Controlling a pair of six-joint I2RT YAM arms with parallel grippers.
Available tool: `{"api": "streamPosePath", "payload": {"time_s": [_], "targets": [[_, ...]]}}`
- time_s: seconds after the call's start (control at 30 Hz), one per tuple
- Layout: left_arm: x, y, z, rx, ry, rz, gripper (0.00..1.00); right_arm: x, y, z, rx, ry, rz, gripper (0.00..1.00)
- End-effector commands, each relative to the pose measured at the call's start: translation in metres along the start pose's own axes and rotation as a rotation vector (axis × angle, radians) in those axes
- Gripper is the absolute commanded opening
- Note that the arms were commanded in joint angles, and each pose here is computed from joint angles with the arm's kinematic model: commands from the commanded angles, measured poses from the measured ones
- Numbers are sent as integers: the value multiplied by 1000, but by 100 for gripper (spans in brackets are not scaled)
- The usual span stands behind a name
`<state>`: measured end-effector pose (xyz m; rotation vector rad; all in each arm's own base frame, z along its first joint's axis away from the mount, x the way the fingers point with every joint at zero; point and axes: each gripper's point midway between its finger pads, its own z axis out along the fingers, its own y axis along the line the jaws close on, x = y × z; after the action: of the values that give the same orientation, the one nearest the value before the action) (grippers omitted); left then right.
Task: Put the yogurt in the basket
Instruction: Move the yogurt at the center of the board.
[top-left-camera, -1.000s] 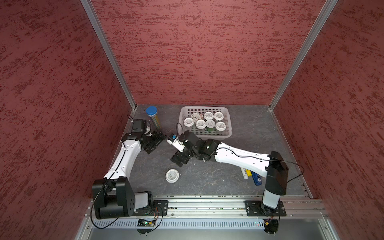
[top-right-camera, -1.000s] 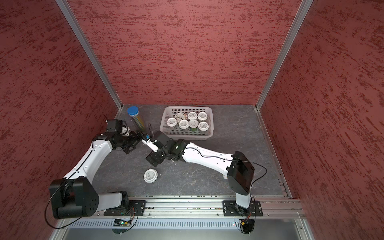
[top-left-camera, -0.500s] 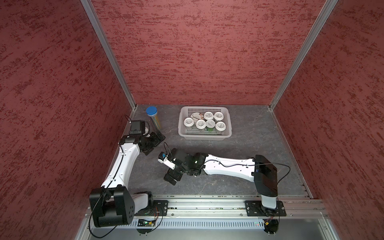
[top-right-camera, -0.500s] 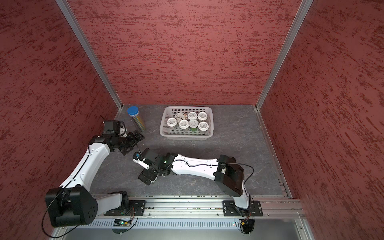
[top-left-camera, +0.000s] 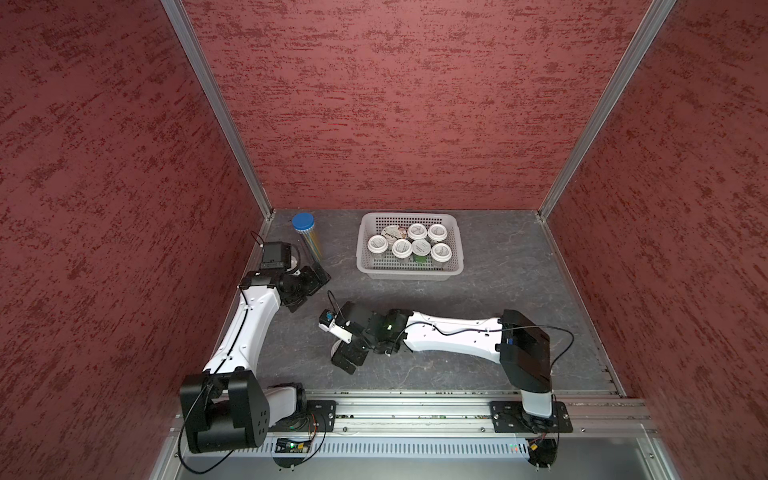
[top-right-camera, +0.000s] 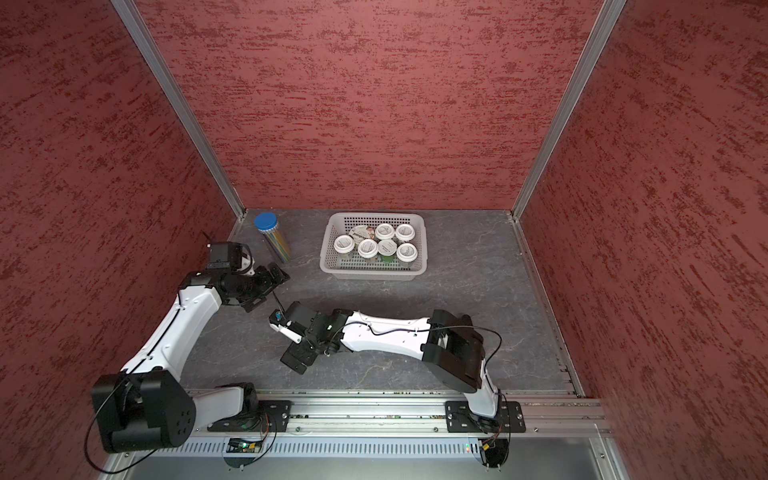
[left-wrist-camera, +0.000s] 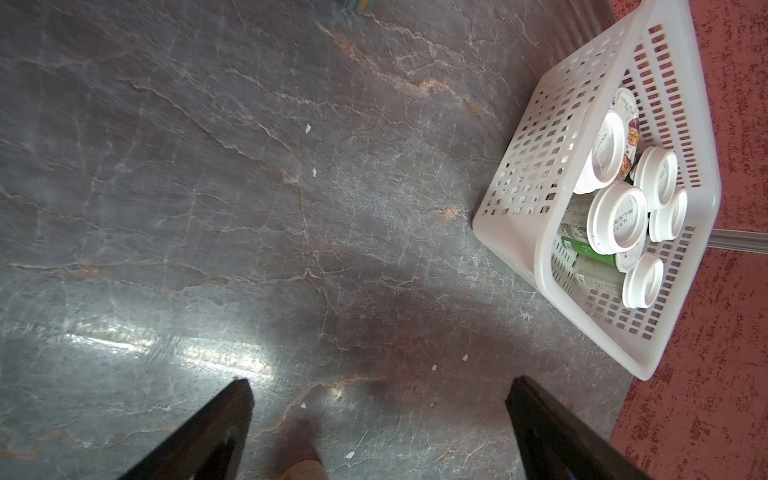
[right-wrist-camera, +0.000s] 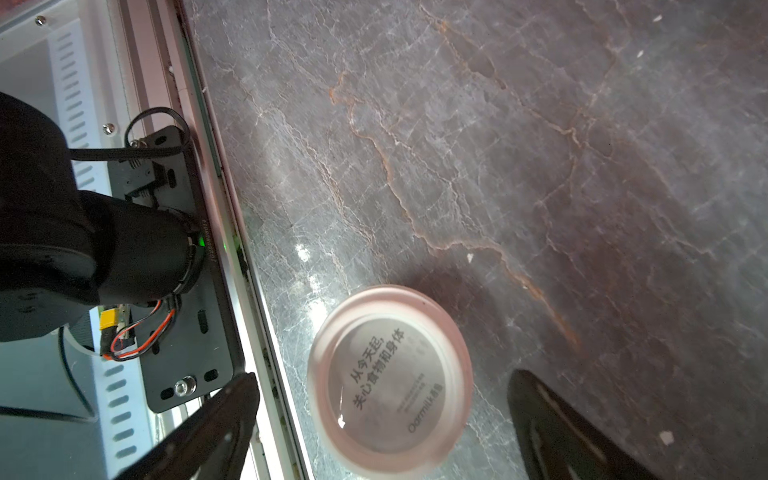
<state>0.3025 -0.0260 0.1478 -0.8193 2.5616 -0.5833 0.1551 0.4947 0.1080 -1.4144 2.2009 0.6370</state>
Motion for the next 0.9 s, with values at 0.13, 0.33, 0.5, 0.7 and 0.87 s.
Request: {"api": "streamPosePath", "payload": {"time_s": [0.13, 0.33, 0.5, 0.7, 0.87], "targets": [[0, 2, 1, -10, 7, 16, 100, 1, -12, 12, 55, 8, -4, 98], [1, 2, 1, -8, 8, 19, 100, 4, -31, 5, 90, -1, 21, 93], [0, 1, 1, -4, 6, 17, 100, 8, -44, -5, 115, -7, 29, 91], [-2, 1, 0, -5, 0, 19, 100, 6, -43, -26, 107, -16, 40, 89], [-3, 1, 0, -5, -9, 20, 100, -18, -28, -39, 72, -94, 162, 95]]}}
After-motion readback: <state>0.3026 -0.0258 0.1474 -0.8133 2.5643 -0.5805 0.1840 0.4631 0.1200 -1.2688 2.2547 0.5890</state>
